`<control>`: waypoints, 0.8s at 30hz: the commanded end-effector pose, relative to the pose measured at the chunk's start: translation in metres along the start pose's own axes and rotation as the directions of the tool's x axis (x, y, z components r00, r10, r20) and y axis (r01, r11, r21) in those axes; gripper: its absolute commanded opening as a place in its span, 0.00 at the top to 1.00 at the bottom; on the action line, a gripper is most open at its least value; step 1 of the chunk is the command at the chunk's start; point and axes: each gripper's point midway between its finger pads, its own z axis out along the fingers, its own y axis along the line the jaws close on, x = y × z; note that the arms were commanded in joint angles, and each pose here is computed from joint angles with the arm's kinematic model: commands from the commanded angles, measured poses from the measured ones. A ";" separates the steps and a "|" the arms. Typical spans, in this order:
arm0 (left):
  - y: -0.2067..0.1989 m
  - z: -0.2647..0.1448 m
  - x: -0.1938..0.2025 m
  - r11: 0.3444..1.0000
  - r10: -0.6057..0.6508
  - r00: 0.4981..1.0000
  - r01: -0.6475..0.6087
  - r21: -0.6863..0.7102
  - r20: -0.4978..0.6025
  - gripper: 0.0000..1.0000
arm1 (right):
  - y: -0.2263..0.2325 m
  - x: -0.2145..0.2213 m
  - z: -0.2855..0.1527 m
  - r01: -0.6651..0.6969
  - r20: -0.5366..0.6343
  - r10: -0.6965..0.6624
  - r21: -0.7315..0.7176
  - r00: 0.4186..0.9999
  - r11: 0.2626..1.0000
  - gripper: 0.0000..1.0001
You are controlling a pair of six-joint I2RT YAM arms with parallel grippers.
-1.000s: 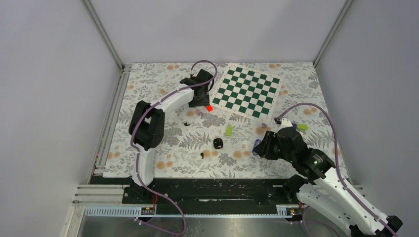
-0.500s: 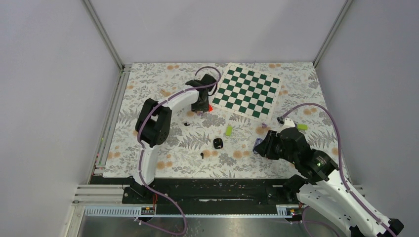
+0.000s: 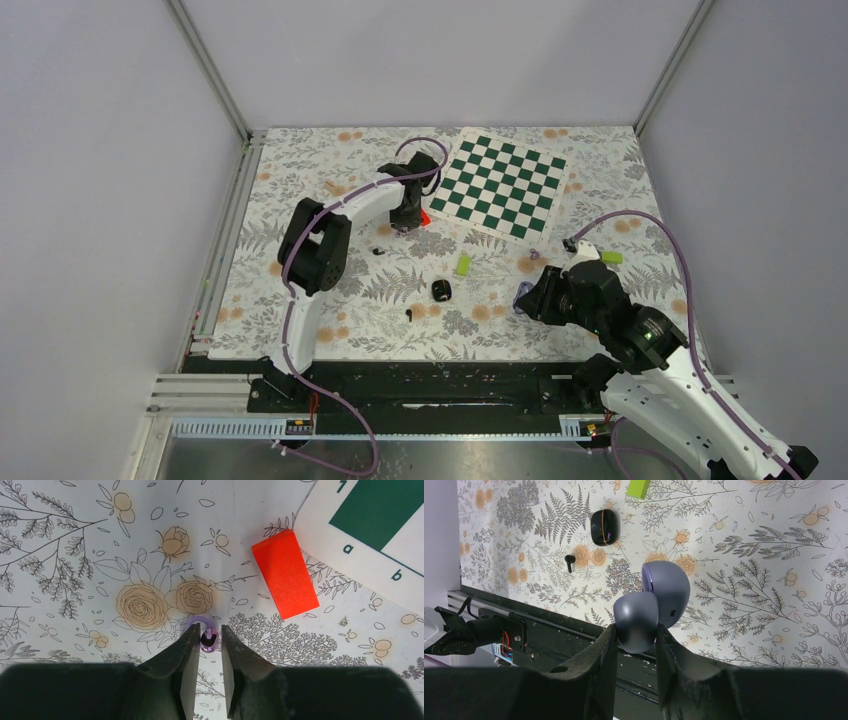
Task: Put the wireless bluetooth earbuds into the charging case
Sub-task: Adjust the earbud at the center of the board.
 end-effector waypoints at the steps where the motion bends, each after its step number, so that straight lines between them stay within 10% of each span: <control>1: -0.006 -0.014 -0.016 1.000 -0.017 0.999 0.016 0.026 0.048 0.79 | 0.006 -0.009 -0.005 -0.014 0.030 0.015 -0.016 0.999 1.000 1.00; 24: -0.004 -0.038 0.028 0.983 0.169 0.986 -0.168 0.079 -0.001 0.73 | 0.009 -0.004 0.007 -0.031 0.008 0.031 -0.028 0.999 0.999 1.00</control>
